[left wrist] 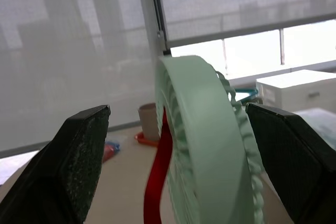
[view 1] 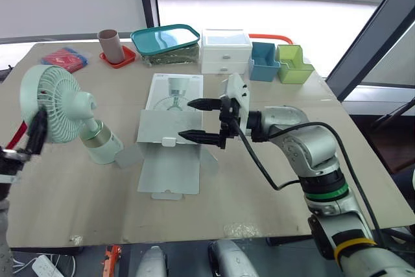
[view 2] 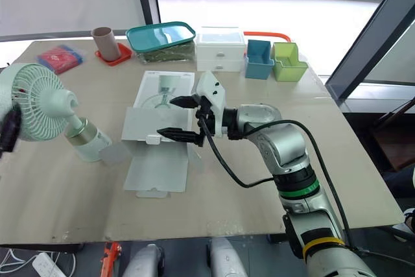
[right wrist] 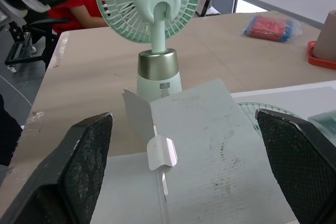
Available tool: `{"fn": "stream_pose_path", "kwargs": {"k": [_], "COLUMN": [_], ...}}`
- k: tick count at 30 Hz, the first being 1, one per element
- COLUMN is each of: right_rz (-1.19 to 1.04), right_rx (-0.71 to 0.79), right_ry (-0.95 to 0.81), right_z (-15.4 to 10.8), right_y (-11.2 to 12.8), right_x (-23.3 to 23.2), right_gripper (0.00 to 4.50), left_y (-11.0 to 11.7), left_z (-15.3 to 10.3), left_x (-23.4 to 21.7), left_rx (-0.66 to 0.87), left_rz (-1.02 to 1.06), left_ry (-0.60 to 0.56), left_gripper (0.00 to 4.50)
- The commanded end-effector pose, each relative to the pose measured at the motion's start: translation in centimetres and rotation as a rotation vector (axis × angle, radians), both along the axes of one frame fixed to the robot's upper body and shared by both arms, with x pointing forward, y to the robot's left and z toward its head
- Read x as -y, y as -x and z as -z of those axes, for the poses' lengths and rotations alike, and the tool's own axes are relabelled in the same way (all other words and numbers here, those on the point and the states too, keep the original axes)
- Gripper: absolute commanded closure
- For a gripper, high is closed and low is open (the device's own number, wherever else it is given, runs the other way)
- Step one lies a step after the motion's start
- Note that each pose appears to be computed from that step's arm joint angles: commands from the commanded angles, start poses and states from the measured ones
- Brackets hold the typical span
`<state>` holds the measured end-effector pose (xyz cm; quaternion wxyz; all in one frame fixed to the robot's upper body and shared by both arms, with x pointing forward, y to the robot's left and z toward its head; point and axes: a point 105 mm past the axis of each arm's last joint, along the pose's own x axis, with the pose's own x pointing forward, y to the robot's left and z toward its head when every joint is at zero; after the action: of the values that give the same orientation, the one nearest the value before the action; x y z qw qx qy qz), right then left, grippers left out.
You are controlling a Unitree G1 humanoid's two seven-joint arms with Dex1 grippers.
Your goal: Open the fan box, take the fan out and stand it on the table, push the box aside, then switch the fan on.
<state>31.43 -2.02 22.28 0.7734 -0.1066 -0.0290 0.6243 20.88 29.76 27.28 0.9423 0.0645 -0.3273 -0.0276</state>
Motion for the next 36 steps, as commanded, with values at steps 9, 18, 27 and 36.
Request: {"fn": "stream_pose_path", "kwargs": {"k": [9, 18, 27, 36], "right_rz": [-0.007, 0.141, 0.242, 0.319], "right_rx": [0.056, 0.068, 0.012, -0.106], "right_ry": [-0.01, 0.048, 0.134, 0.253], "right_z": [-1.6, -1.6, 0.0, 5.2], "right_y": [-0.1, 0.0, 2.8, 3.3], "right_x": [0.0, 2.6, 4.6, 3.0], "right_gripper": [0.03, 0.03, 0.03, 0.03], "left_y": [1.6, -0.4, -0.2, 0.1], "left_z": [-4.2, 2.8, 9.7, 10.5], "left_x": [9.0, 11.8, 11.0, 12.2], "left_rx": [-0.048, -0.375, -0.627, -0.603], "left_rz": [0.471, 0.707, 0.745, 0.772], "left_ry": [-0.157, -0.214, -0.295, -0.24], "left_gripper": [0.1, 0.1, 0.1, 0.1]}}
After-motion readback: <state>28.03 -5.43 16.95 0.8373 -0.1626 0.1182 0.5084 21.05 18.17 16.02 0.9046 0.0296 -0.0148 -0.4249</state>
